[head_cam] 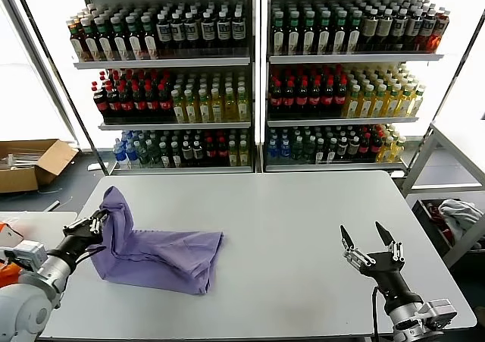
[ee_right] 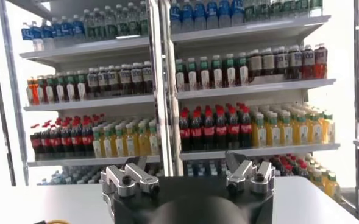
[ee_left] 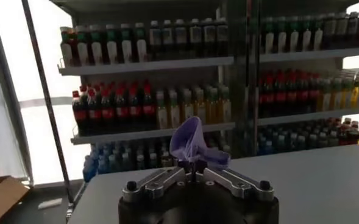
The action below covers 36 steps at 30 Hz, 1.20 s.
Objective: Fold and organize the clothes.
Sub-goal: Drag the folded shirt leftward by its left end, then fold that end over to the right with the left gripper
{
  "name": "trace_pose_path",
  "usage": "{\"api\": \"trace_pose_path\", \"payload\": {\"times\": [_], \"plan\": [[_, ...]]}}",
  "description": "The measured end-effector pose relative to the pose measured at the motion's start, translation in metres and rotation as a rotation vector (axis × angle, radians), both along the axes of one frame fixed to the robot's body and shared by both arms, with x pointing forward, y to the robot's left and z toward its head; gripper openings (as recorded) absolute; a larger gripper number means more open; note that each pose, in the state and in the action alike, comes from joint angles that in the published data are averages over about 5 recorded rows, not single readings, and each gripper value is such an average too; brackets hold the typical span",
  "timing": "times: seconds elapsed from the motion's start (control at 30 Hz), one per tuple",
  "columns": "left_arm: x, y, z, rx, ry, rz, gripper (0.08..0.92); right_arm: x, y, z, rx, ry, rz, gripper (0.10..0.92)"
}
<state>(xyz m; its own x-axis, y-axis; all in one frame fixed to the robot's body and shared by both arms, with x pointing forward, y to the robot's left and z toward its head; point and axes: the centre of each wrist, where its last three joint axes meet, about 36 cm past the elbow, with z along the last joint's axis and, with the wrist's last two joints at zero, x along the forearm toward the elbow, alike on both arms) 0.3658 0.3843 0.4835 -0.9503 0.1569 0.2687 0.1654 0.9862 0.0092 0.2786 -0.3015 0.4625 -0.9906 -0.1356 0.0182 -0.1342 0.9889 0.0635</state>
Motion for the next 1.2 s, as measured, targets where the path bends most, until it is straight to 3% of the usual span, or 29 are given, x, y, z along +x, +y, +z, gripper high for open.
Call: {"api": "trace_pose_path", "payload": {"times": [0.43,0.73,1.03,1.2], "plan": [[0.007,-0.061,-0.046,-0.123,0.139,-0.078,0.116,-0.006,0.000,-0.004,0.004,0.013,-0.023,0.823],[-0.001,-0.100,-0.066,-0.184,0.200,-0.116,0.142,-0.006,0.004,-0.010,0.021,0.025,-0.021,0.823],[-0.002,-0.123,-0.078,-0.221,0.233,-0.107,0.370,-0.009,0.004,-0.015,0.025,0.037,-0.022,0.823],[-0.009,-0.132,-0.074,-0.239,0.243,-0.120,0.518,-0.008,0.002,-0.016,0.024,0.037,-0.026,0.823]]}}
